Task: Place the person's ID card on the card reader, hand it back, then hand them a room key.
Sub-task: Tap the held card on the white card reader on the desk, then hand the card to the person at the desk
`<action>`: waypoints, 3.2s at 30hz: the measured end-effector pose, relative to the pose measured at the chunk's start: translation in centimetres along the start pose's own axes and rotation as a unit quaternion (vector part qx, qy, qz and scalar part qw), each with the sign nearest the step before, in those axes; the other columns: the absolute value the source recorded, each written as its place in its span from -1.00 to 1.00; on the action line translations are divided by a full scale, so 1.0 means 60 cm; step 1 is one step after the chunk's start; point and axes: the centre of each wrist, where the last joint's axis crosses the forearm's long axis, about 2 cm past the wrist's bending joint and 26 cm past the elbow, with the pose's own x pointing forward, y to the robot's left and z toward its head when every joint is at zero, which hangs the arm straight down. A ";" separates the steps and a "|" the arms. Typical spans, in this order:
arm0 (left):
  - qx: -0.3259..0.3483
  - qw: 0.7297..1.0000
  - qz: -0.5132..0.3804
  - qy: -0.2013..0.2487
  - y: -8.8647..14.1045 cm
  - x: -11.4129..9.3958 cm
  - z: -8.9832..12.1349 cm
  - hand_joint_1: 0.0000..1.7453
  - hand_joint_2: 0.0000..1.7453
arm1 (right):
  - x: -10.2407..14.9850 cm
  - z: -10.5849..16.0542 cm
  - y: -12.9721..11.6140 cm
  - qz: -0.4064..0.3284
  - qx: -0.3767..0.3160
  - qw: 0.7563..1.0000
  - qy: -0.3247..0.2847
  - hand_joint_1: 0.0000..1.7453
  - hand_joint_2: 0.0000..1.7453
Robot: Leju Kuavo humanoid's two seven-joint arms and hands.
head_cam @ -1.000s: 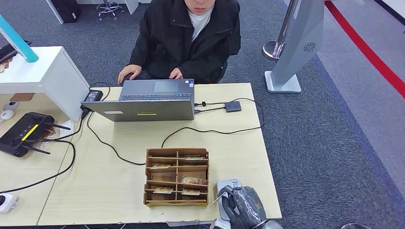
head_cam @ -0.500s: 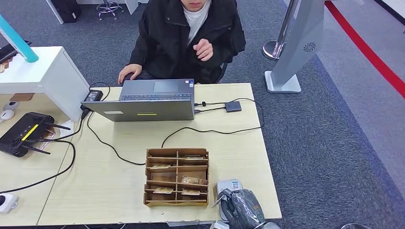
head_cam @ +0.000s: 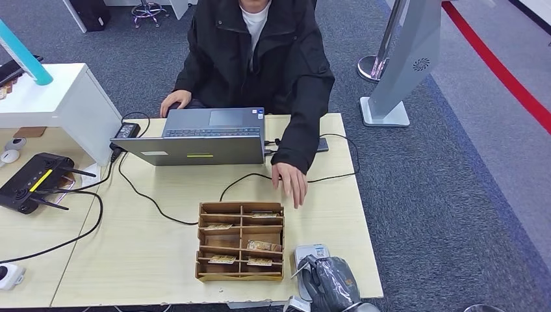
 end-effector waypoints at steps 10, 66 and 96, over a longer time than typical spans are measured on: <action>0.000 1.000 0.007 -0.001 0.001 -0.005 0.004 -1.00 -1.00 | -0.008 0.004 -0.005 0.018 -0.005 1.000 0.023 1.00 1.00; -0.003 1.000 -0.002 0.010 -0.001 -0.007 0.005 -1.00 -1.00 | -0.037 0.010 -0.004 0.066 0.030 0.995 0.067 1.00 1.00; -0.007 1.000 -0.007 0.005 0.000 -0.008 0.006 -1.00 -1.00 | -0.022 -0.018 -0.059 0.108 -0.130 0.985 -0.031 1.00 1.00</action>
